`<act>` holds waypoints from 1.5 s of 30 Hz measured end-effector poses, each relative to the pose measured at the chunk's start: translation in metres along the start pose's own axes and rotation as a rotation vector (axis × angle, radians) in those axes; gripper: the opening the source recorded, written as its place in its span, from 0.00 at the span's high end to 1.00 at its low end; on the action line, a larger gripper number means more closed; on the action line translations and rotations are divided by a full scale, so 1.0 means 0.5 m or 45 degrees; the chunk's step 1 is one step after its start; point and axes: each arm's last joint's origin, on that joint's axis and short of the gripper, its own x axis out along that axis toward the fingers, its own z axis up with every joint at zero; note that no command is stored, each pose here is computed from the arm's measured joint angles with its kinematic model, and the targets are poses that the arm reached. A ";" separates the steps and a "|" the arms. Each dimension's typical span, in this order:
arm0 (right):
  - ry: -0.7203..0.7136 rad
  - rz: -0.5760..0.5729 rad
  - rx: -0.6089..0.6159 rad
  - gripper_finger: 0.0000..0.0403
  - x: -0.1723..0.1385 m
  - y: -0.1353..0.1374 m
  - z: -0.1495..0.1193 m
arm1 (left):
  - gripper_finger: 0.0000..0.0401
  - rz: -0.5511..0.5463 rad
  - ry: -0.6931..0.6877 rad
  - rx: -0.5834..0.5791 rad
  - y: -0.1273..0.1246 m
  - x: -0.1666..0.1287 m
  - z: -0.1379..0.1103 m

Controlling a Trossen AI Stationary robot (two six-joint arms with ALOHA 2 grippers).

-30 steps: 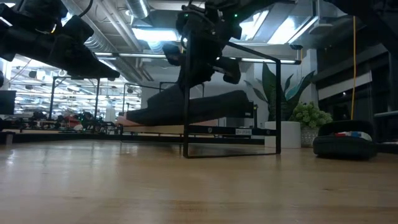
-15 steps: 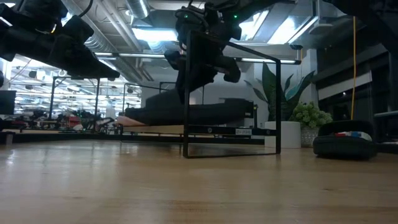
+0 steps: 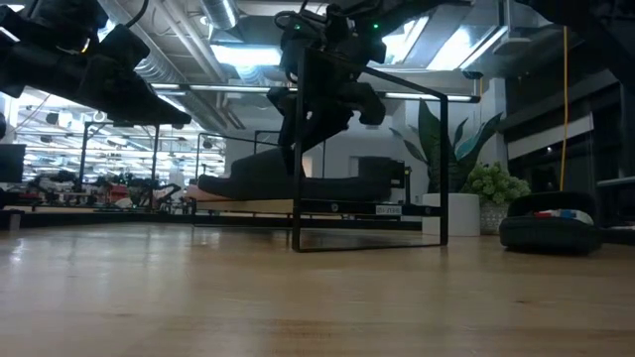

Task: Pick and place slides into the shelf
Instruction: Put the bottom black slides on the shelf, then adjust the black slides on the shelf

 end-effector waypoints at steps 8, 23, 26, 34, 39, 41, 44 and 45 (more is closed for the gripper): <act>0.184 -0.041 0.137 0.56 -0.025 0.002 0.017 | 1.00 -0.002 0.000 0.000 0.000 0.000 0.000; 0.223 -0.183 0.213 0.70 -0.097 0.005 0.119 | 1.00 -0.002 -0.001 -0.011 0.000 0.000 0.000; 0.263 -0.282 0.260 0.83 -0.133 0.002 0.143 | 1.00 -0.002 -0.001 -0.011 0.000 0.000 0.000; 0.156 -0.373 0.425 0.98 -0.211 0.021 0.216 | 1.00 -0.002 0.000 -0.012 0.000 0.000 0.000; 0.292 -0.492 0.572 0.99 -0.217 0.074 0.249 | 1.00 -0.002 -0.001 -0.012 0.000 0.000 0.000; 0.359 -0.507 0.617 0.99 -0.217 0.102 0.262 | 1.00 -0.002 -0.002 -0.013 0.000 0.000 0.000; 0.378 -0.546 0.656 0.99 -0.215 0.141 0.292 | 1.00 -0.002 -0.001 -0.029 0.000 0.000 0.000; 0.389 -0.544 0.672 0.99 -0.217 0.156 0.299 | 1.00 -0.002 -0.001 -0.041 0.000 0.000 0.000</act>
